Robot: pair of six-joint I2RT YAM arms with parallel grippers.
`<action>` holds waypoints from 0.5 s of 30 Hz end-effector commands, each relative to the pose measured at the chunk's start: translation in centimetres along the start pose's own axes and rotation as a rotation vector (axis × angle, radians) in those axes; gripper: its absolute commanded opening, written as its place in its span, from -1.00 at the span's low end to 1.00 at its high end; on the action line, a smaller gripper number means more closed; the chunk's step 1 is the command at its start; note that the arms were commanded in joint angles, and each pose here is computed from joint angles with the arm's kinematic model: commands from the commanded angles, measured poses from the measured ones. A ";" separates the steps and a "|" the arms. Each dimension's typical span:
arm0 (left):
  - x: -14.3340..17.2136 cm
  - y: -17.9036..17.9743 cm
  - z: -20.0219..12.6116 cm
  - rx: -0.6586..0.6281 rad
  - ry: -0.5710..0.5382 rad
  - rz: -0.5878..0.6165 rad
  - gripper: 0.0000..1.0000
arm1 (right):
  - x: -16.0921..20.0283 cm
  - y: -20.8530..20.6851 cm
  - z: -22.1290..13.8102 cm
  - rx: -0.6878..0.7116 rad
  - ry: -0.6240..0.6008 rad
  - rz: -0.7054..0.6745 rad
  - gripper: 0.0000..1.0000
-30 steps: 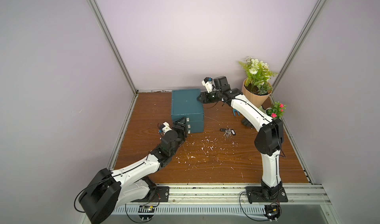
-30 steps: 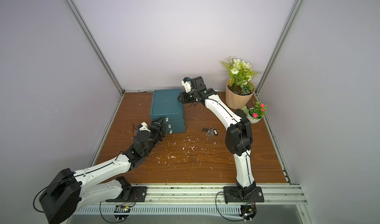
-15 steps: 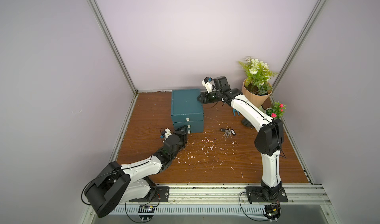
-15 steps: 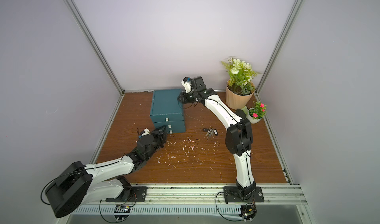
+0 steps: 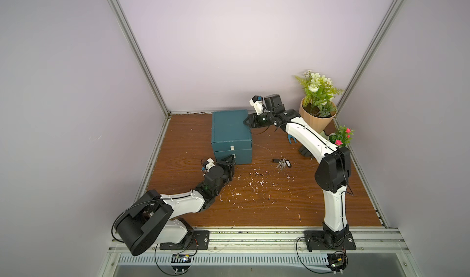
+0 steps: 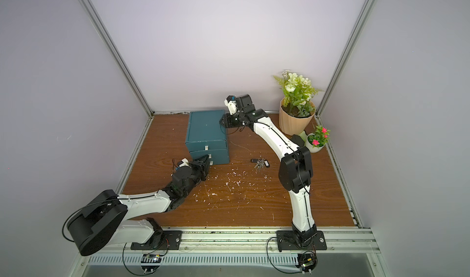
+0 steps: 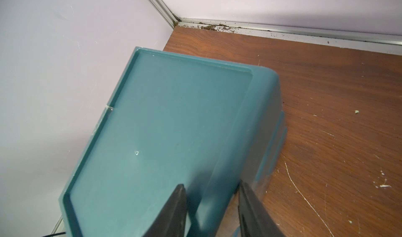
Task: Take the keys out of the drawer
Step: Open the drawer in the storage box.
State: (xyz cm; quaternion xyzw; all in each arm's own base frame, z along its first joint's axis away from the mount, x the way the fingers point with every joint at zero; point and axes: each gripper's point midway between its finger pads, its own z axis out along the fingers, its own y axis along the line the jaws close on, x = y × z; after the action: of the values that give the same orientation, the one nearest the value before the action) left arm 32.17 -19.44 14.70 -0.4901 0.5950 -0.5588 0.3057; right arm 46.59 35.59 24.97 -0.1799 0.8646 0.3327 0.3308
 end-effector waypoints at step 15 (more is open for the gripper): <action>-0.1 0.4 1.1 0.013 -0.007 -0.067 -0.50 | 1.2 2.5 -1.0 -0.055 0.044 -0.024 -0.14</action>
State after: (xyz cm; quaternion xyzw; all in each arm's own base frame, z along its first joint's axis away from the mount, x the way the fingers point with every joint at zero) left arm 32.58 -19.55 13.23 -0.5112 0.5870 -0.5553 0.2928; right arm 46.59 35.58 24.96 -0.1799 0.8647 0.3326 0.3307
